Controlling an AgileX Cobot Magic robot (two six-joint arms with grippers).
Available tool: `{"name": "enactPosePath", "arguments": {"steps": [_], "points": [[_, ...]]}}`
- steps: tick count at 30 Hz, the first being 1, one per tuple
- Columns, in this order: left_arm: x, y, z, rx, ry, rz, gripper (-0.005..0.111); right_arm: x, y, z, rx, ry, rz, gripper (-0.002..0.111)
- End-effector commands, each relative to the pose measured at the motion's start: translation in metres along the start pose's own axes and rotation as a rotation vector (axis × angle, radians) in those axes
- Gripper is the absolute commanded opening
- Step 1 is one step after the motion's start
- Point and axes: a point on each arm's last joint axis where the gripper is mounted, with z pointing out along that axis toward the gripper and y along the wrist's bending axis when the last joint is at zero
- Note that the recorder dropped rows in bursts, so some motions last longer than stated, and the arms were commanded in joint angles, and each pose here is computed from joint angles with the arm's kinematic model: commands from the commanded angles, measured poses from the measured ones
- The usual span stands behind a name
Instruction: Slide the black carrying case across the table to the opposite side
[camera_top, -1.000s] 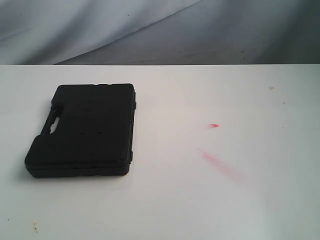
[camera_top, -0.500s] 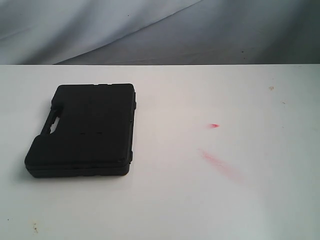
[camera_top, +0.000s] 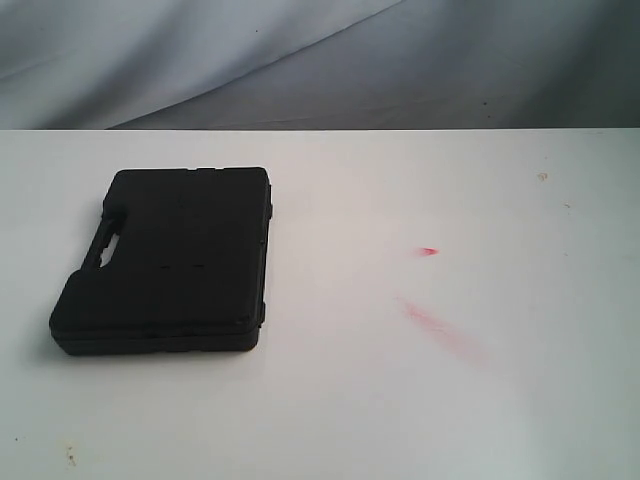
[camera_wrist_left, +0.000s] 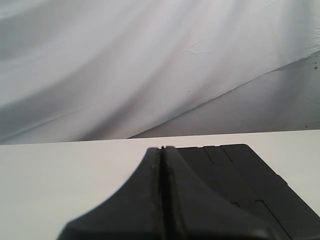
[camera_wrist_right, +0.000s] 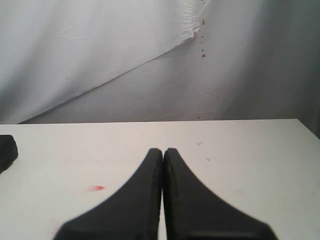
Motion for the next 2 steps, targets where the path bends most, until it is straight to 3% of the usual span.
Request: {"name": "enactPosePath", "arguments": {"steps": [1, 2], "points": [[0.0013, -0.0002, -0.0002, 0.004, 0.002, 0.002, 0.000, 0.0000, -0.0003, -0.0002, 0.005, -0.012, -0.001, 0.000], [0.0013, -0.0002, -0.0002, 0.004, 0.002, 0.002, 0.000, 0.0000, -0.0003, -0.0002, 0.005, -0.012, -0.001, 0.000]]}}
